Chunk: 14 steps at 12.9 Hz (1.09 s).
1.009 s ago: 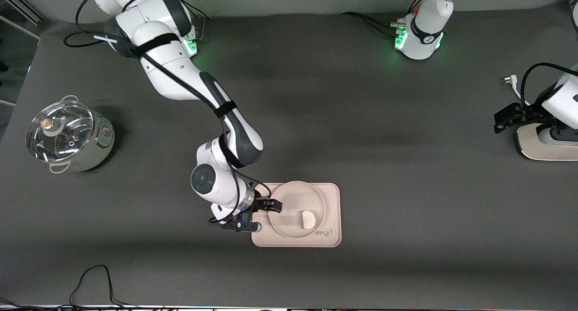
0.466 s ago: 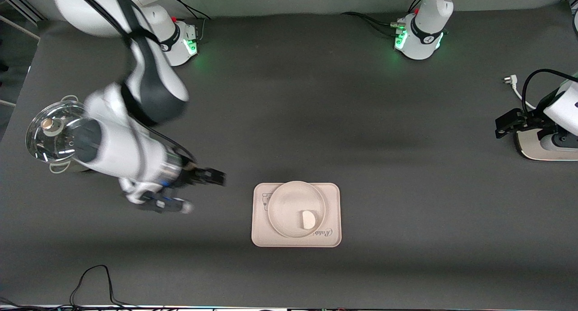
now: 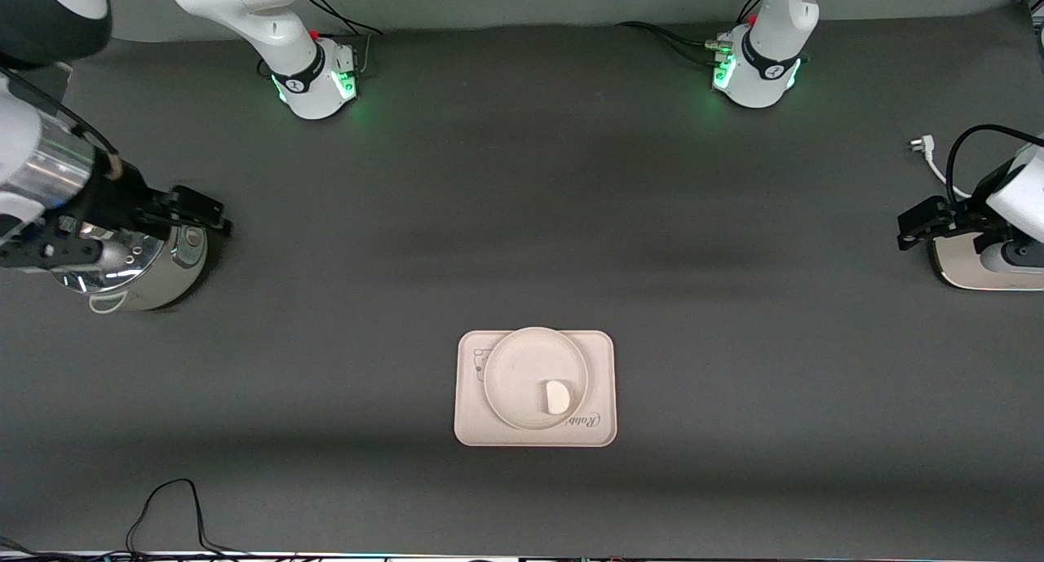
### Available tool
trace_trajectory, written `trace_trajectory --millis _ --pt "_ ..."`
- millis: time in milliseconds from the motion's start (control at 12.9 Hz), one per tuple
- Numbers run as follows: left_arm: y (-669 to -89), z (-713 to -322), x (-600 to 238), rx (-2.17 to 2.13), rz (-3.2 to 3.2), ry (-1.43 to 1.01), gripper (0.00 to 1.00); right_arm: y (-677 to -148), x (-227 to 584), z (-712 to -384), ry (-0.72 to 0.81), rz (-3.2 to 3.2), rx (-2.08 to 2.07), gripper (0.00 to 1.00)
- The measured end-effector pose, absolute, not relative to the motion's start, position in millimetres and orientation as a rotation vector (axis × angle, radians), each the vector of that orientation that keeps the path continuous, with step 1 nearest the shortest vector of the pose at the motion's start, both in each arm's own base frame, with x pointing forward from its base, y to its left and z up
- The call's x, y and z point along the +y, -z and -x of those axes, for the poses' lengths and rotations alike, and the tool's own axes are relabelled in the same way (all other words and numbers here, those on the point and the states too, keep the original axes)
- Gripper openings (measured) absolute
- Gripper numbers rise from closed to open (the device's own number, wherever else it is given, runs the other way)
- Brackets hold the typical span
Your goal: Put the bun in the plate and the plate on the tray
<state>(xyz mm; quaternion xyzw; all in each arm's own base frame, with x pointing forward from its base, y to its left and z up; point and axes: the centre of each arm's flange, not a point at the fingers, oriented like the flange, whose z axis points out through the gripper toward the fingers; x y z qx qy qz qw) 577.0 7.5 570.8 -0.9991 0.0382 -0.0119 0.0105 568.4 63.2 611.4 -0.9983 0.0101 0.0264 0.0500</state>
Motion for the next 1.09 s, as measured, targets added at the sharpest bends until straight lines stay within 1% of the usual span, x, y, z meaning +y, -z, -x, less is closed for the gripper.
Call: trace_trajectory --millis 155,466,1087 --pt "-570.8 -577.0 9.1 0.123 3.118 0.037 1.0 -611.0 33.9 -564.4 -0.076 3.07 -0.001 1.0" --pt "-568.4 -577.6 9.2 0.128 3.118 0.027 1.0 -599.5 -15.1 -569.5 -0.069 3.119 0.046 1.0" --pt "-559.4 -576.6 7.9 0.14 3.12 -0.042 1.0 -600.3 -20.6 -571.3 -0.046 3.148 0.052 1.0"
